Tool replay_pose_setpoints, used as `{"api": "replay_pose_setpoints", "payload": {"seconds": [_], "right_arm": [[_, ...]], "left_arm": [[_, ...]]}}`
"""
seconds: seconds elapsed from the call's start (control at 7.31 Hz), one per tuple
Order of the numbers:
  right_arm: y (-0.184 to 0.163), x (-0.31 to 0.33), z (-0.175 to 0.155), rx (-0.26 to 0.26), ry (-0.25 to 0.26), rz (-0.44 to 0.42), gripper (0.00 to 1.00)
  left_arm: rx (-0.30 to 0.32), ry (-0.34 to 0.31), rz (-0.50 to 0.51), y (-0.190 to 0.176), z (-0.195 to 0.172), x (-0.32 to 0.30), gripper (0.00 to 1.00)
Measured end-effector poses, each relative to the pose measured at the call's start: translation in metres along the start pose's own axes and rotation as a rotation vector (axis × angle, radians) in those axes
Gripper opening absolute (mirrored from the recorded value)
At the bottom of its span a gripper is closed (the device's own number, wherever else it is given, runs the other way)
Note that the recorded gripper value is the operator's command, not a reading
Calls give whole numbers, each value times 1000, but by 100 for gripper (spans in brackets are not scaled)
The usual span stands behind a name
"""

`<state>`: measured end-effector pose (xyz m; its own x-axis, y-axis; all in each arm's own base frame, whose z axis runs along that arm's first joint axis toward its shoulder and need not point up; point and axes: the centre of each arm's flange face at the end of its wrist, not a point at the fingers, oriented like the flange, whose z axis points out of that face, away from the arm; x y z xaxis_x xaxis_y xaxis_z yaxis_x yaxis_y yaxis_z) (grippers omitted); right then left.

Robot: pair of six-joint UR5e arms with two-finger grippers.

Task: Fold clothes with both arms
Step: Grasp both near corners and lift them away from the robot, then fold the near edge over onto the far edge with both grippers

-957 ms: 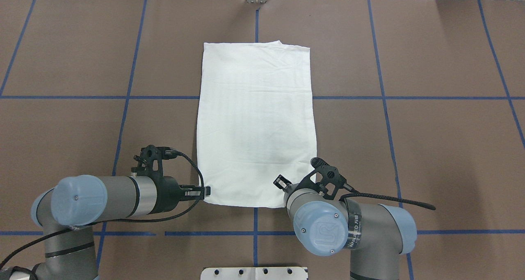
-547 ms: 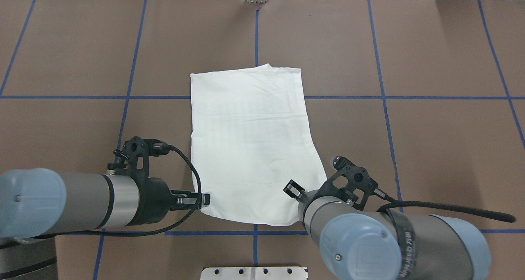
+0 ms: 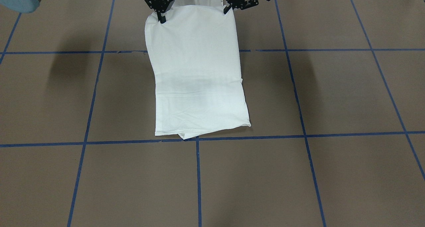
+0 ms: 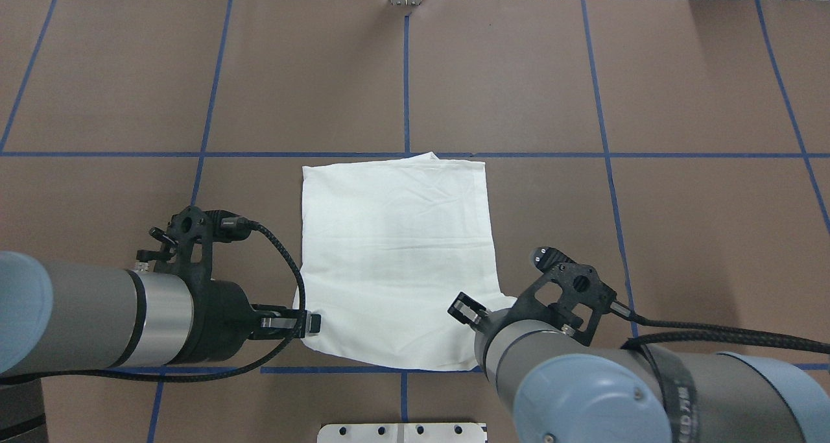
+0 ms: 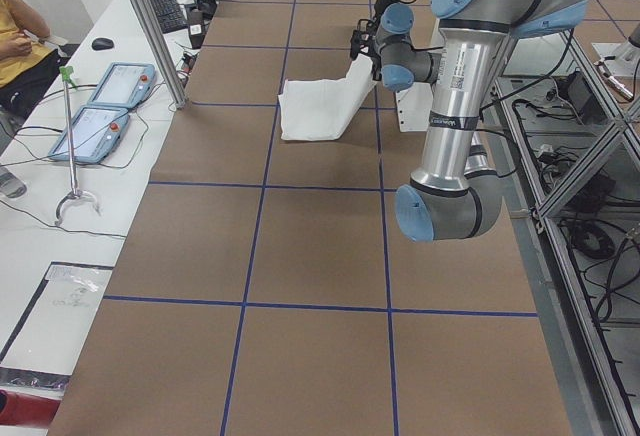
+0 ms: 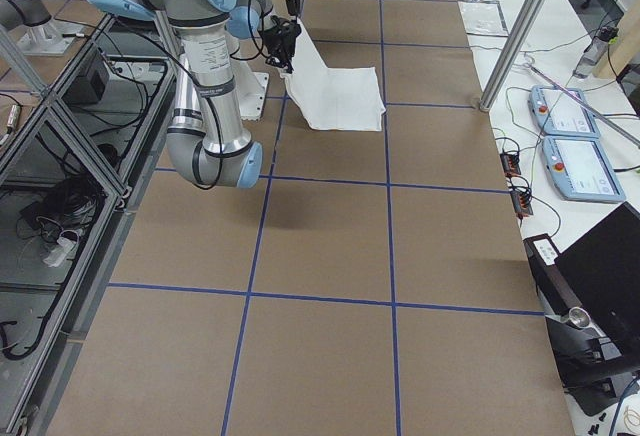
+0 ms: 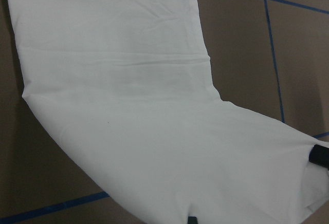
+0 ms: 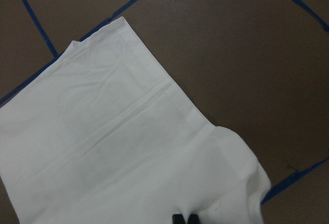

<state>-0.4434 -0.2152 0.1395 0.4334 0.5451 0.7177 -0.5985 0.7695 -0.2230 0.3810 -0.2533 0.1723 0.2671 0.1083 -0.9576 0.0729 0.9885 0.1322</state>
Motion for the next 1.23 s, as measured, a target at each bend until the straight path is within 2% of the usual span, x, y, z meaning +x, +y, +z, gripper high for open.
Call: {"api": "replay_pose_setpoints", "payload": {"seconds": [0.27, 0.55, 0.96, 1.23], "right_arm": [[-14, -36, 36, 53, -17, -20, 0], [-40, -61, 81, 101, -34, -45, 0], [-71, -77, 130, 161, -11, -57, 0], [-78, -101, 159, 191, 15, -59, 0]], "left_arm": [[35, -68, -19, -31, 35, -11, 0], [77, -136, 8, -68, 58, -29, 0], [128, -246, 0, -131, 103, -57, 0], [167, -298, -11, -156, 132, -75, 0]]}}
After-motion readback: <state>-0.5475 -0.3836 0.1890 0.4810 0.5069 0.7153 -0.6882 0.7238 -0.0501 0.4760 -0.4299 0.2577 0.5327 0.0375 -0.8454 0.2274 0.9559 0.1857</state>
